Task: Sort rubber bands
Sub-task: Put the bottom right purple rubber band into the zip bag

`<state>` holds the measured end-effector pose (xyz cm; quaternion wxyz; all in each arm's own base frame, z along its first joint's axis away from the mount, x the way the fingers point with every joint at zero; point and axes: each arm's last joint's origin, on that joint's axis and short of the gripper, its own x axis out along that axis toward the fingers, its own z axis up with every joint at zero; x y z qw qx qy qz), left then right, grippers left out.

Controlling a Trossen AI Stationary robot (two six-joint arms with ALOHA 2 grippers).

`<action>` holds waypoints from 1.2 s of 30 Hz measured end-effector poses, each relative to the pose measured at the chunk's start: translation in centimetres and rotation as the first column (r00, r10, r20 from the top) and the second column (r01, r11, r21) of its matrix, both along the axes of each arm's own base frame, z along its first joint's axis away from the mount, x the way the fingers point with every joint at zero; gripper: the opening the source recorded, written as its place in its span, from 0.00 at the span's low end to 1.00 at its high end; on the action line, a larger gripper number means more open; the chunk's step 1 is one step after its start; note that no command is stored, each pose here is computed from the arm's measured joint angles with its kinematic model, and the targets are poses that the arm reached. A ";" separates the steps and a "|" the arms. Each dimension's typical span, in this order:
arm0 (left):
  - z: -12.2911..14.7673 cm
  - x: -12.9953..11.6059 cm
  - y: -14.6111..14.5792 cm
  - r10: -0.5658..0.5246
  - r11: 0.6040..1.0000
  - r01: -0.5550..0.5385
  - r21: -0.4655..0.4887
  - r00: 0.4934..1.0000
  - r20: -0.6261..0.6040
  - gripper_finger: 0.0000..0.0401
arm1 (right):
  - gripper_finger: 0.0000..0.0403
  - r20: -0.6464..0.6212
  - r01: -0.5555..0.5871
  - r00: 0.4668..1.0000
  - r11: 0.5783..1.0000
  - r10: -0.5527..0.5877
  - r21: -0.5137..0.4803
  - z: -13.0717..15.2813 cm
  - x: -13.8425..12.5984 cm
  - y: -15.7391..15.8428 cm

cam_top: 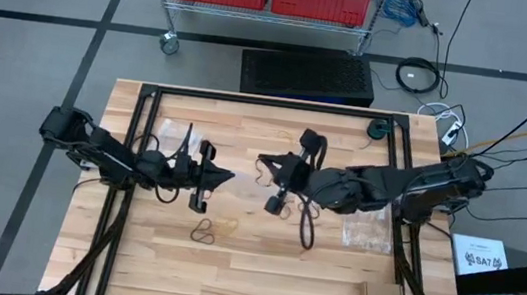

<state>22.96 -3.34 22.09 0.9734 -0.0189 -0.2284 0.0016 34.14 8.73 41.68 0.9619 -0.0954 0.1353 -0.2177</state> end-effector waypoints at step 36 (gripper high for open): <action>0.2 -0.1 -0.2 -0.007 1.000 0.007 0.001 1.000 0.019 0.00 | 0.00 -0.249 -0.021 0.967 0.986 0.062 0.164 -6.1 3.1 -0.4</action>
